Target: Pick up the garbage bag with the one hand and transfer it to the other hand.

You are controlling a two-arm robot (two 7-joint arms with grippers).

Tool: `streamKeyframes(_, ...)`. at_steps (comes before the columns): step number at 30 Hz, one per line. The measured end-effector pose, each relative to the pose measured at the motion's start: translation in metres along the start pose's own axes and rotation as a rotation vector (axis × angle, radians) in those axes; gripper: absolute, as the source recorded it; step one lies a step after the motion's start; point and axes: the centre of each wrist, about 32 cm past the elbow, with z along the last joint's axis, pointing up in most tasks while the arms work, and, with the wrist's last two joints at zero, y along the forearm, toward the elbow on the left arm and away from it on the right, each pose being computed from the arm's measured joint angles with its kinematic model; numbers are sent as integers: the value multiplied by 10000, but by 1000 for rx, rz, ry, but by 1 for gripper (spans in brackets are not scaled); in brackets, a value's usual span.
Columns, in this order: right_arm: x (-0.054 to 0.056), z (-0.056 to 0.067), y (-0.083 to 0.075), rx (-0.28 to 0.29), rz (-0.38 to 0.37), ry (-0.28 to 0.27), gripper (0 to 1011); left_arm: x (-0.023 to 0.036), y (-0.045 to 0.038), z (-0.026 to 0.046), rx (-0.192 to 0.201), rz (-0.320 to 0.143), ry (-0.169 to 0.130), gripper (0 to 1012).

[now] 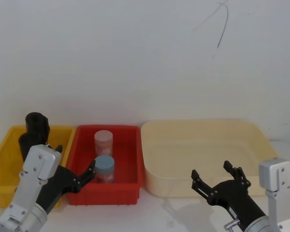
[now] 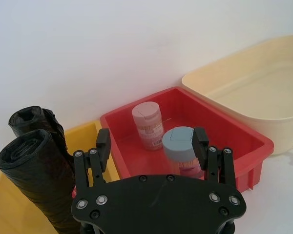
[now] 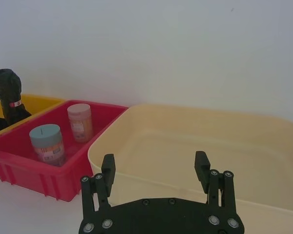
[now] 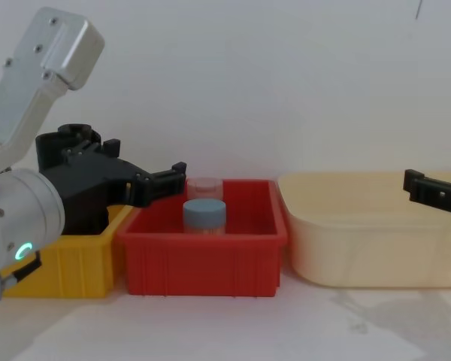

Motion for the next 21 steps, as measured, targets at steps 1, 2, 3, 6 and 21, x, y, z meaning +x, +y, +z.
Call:
streamKeyframes(1,0,0,0,0,0,0,999,0,0,0,0,0,0,1000)
streamKeyframes(2,0,0,0,0,0,0,1000,0,0,0,0,-1,0,1000)
streamKeyframes(3,0,0,0,0,0,0,1000,1,1,2,0,-2,1,1001)
streamKeyframes(6,0,0,0,0,0,0,1000,3,9,6,0,-6,5,1001)
streamKeyframes(21,0,0,0,0,0,0,1000,161,415,-18,23,-3,92,1000)
